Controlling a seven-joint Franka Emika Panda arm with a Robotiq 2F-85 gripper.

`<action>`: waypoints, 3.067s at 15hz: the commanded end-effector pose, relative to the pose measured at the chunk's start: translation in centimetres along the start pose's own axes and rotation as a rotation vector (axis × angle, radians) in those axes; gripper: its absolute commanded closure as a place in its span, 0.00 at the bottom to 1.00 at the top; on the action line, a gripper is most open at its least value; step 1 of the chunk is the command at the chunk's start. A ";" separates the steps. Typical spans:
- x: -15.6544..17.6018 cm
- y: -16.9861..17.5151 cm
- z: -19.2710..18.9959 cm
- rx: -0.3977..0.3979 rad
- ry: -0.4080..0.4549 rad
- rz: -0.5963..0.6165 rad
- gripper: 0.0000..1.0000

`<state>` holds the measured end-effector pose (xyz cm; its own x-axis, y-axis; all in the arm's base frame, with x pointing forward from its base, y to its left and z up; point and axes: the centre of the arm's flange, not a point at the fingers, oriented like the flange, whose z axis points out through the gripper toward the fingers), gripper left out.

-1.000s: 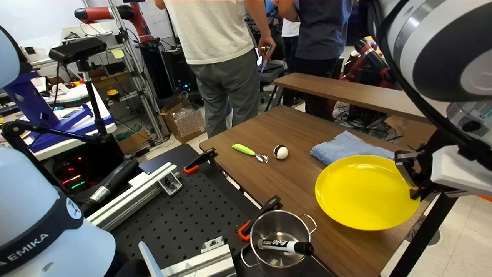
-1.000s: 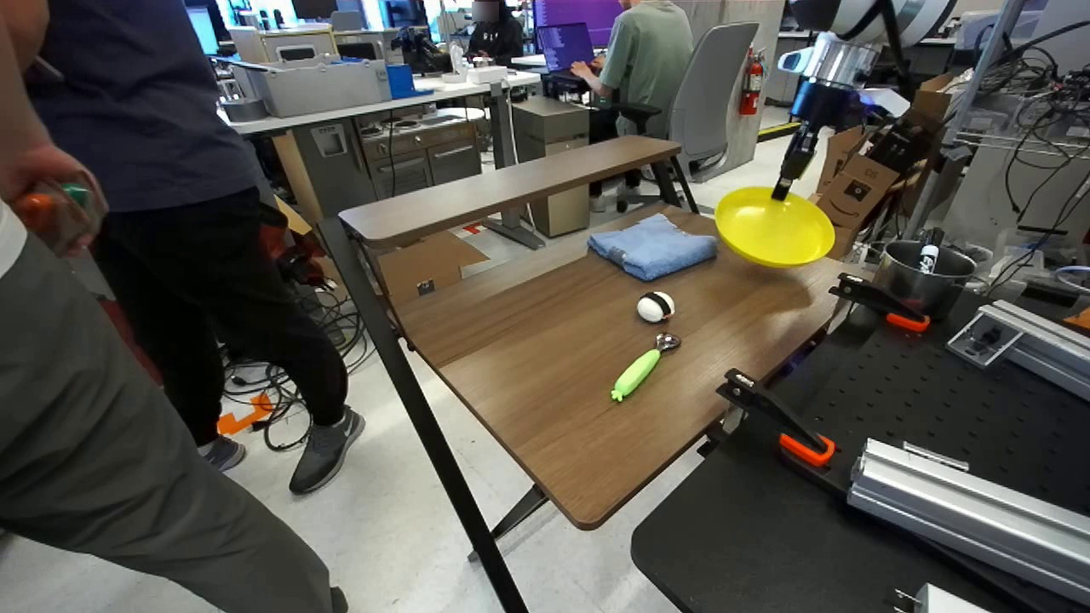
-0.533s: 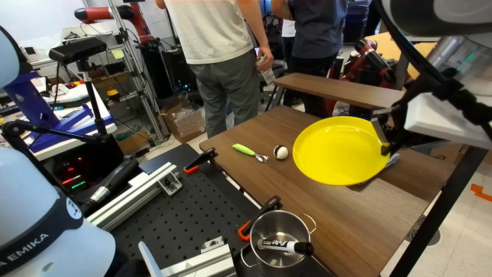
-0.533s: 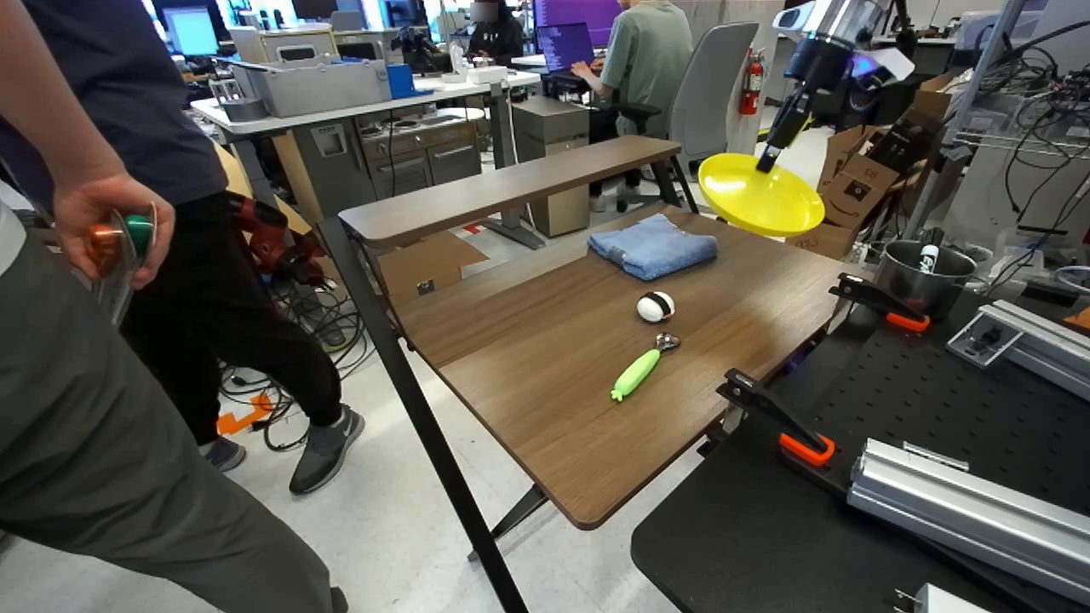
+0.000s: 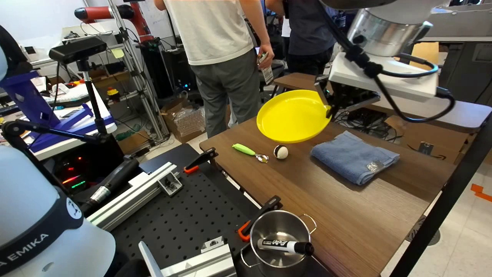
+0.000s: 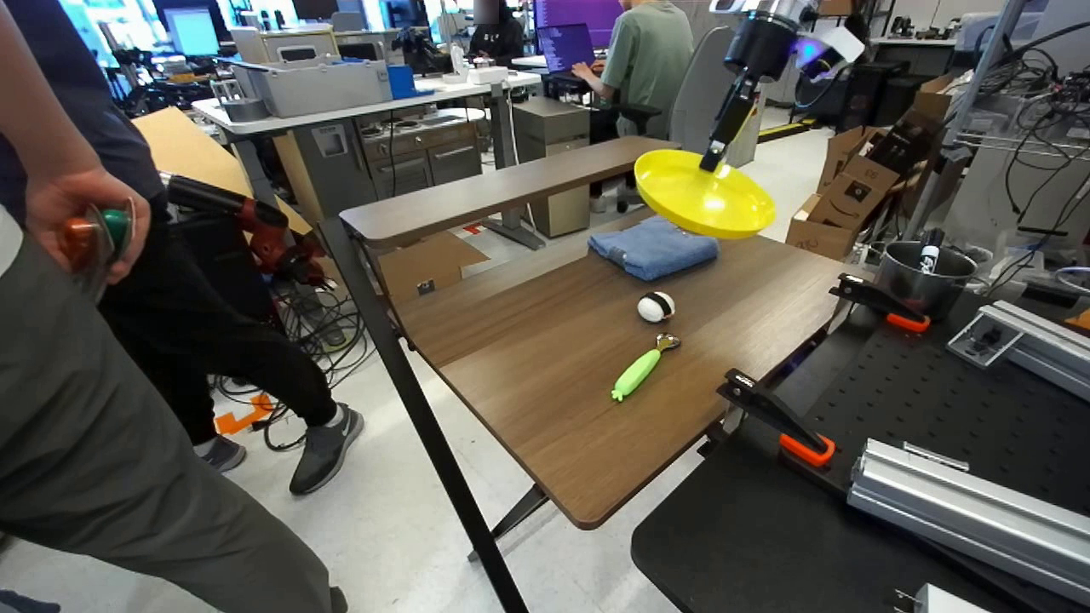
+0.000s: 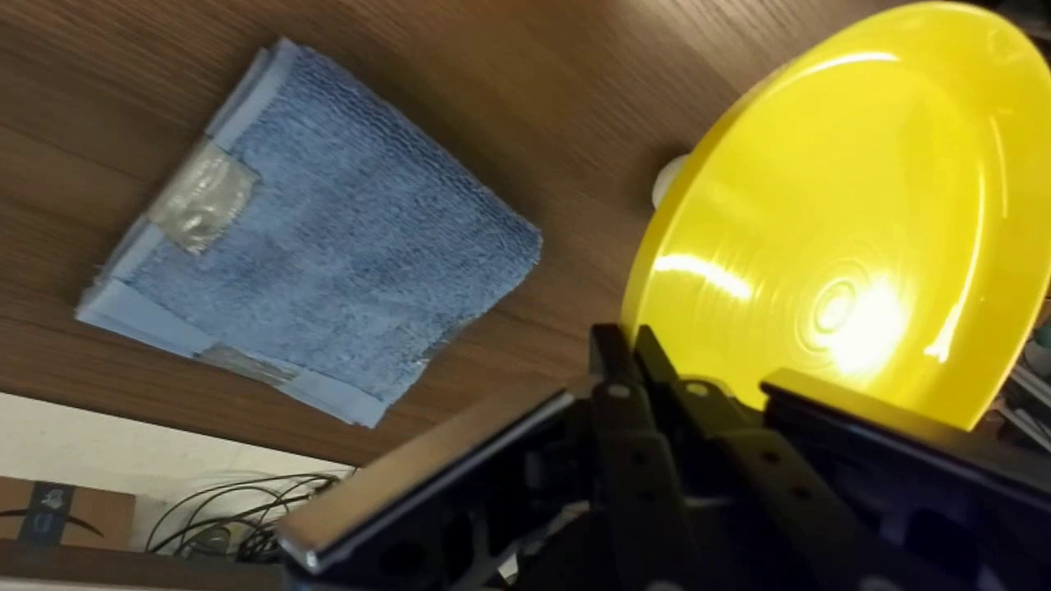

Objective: Move the plate from the right to the left side of the desk

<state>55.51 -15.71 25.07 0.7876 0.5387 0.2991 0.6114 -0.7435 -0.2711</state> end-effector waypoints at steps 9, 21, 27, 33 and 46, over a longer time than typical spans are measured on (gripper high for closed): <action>8.9 -5.6 5.1 -0.007 -0.038 0.133 0.99; 14.3 -4.4 13.8 -0.082 -0.093 0.309 0.99; 14.6 -2.9 17.6 -0.165 -0.129 0.352 0.99; 15.4 -3.4 21.0 -0.220 -0.159 0.379 0.99; 18.5 -4.5 23.3 -0.300 -0.174 0.435 0.99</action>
<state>67.93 6.52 11.40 0.9756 0.2099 0.0639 0.2156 -0.9711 -0.1024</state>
